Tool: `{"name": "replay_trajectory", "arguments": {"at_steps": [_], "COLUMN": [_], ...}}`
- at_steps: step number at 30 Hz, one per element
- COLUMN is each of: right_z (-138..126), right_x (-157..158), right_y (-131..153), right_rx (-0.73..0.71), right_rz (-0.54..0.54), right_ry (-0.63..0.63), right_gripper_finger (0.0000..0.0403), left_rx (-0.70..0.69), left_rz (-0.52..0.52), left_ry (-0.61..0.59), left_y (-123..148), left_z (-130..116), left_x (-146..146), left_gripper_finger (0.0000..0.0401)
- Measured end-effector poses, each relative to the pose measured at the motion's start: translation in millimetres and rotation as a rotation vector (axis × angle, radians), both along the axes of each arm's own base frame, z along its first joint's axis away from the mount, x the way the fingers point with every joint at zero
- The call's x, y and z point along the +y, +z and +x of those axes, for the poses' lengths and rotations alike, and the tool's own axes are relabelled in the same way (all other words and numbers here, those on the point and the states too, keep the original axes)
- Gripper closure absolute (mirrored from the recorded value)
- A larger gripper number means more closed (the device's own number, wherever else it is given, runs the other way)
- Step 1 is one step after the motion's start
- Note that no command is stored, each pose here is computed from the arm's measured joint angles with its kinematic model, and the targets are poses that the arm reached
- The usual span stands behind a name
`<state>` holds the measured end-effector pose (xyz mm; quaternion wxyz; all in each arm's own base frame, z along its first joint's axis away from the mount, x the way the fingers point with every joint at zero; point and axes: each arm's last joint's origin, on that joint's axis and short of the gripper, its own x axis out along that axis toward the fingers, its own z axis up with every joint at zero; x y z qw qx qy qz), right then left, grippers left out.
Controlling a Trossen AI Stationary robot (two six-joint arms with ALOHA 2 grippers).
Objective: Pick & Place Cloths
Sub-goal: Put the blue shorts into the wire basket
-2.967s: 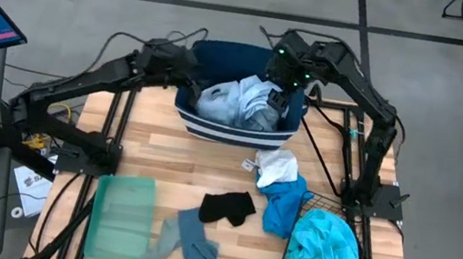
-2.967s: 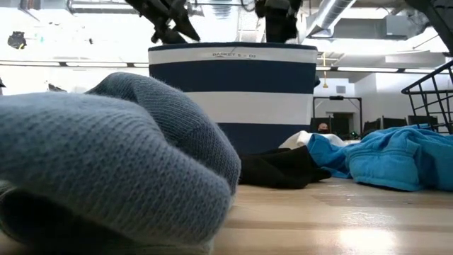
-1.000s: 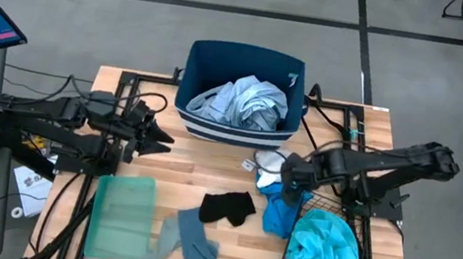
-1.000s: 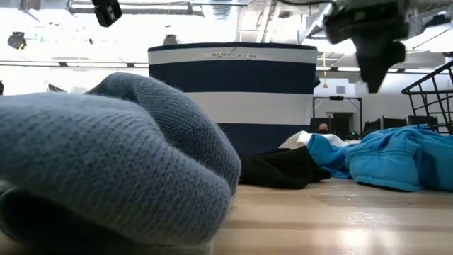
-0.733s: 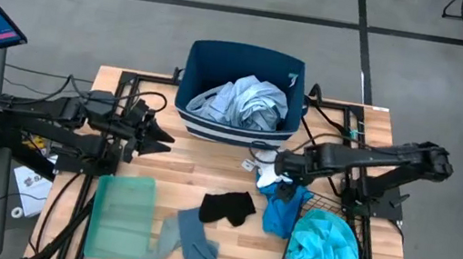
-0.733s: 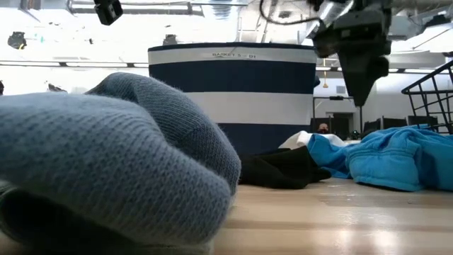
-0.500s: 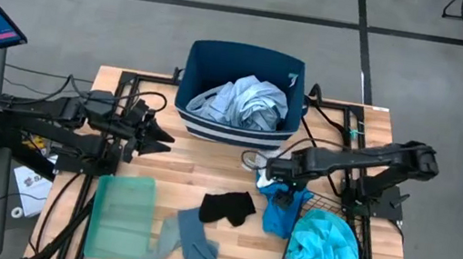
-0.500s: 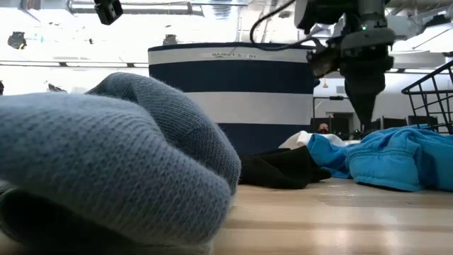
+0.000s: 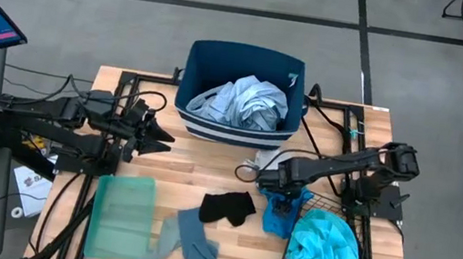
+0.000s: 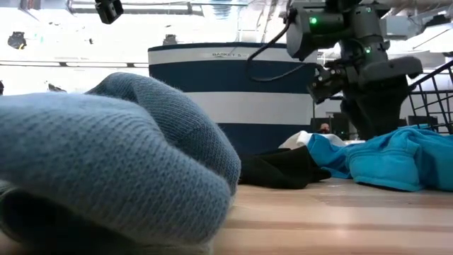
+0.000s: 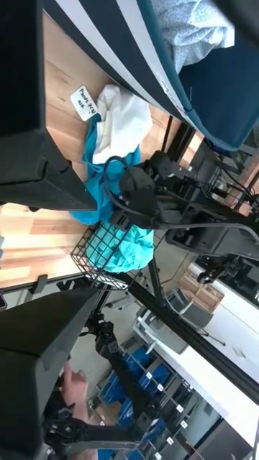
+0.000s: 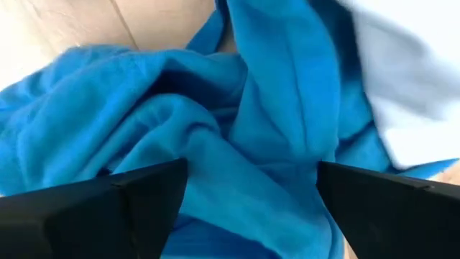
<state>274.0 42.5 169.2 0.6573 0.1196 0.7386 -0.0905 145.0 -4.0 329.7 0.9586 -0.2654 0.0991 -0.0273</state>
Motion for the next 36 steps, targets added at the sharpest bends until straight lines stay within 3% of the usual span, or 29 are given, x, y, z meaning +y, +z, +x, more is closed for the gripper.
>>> {"name": "replay_trajectory", "arguments": {"at_steps": [5, 11, 12, 17, 24, 30, 36], "right_z": [2.8, 3.9, 4.5, 8.9, 1.2, -28.1, -64.1], "right_x": [5.5, 5.5, 5.5, 6.0, 3.6, -2.6, -11.6], "right_y": [-10.8, -12.1, -8.6, 33.0, 128.9, 203.9, 248.7], "right_rx": [0.027, 0.028, 0.016, -0.12, -0.416, -0.696, -0.895], "right_rz": [-0.005, 0.002, 0.003, 0.024, 0.04, 0.066, 0.026], "right_ry": [0.025, 0.022, 0.022, 0.02, -0.064, -0.147, -0.245], "right_gripper_finger": [0.0176, 0.0368, 0.0382, 0.0394, 0.0398, 0.04, 0.0401], "left_rx": [0.0, -0.003, -0.003, -0.006, -0.007, -0.008, -0.014], "left_rz": [0.002, 0.006, 0.006, 0.009, 0.009, 0.01, 0.011], "left_ry": [0.017, 0.037, 0.037, 0.045, 0.045, 0.044, 0.044], "left_y": [0.0, 0.2, 0.3, 0.5, 0.6, 0.7, 1.3], "left_z": [0.0, 0.1, 0.1, 0.2, 0.2, 0.2, 0.3], "left_x": [0.5, 1.1, 1.1, 1.3, 1.3, 1.3, 1.3], "left_gripper_finger": [0.0233, 0.0233, 0.0233, 0.0233, 0.0233, 0.0233, 0.0233]}}
